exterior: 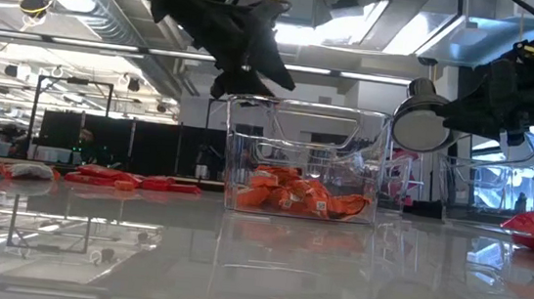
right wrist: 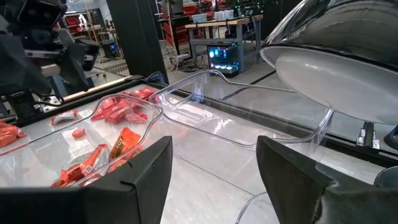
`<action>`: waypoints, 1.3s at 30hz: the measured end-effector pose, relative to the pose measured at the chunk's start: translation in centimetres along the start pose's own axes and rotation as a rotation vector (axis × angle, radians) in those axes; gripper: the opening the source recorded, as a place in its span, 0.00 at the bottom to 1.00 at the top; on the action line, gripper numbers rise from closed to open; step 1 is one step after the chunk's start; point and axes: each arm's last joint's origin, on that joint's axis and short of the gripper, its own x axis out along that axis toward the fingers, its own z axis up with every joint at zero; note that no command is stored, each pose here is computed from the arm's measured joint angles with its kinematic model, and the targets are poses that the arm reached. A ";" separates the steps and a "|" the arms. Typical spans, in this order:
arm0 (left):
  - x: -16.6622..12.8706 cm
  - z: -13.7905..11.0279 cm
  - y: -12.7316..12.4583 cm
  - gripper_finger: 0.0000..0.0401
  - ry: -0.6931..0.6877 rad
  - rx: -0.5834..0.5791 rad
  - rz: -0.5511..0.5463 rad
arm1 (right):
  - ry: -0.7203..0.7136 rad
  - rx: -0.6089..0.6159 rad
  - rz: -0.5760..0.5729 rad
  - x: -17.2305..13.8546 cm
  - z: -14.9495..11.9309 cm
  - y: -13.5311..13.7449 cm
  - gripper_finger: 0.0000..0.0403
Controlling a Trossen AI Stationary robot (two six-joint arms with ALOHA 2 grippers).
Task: Sort candy
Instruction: Put the orange chocolate into the bottom left transparent bin
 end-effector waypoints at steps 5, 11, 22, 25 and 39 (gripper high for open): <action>-2.9 -0.4 0.4 0.63 0.125 -0.050 0.053 | 0.000 0.000 0.000 0.0 0.0 0.0 0.57; -7.6 -2.0 1.2 0.63 0.343 -0.144 0.186 | 0.001 -0.001 -0.002 0.0 0.0 0.0 0.57; -11.2 -5.4 3.7 0.63 0.678 -0.251 0.695 | 0.002 -0.013 -0.003 0.0 0.0 0.0 0.57; -11.3 -5.7 4.2 0.63 0.706 -0.256 0.769 | 0.002 -0.013 -0.003 0.0 0.0 0.0 0.57; -10.4 -11.2 8.6 0.63 0.818 -0.369 0.892 | 0.002 -0.007 0.000 0.0 0.0 0.0 0.57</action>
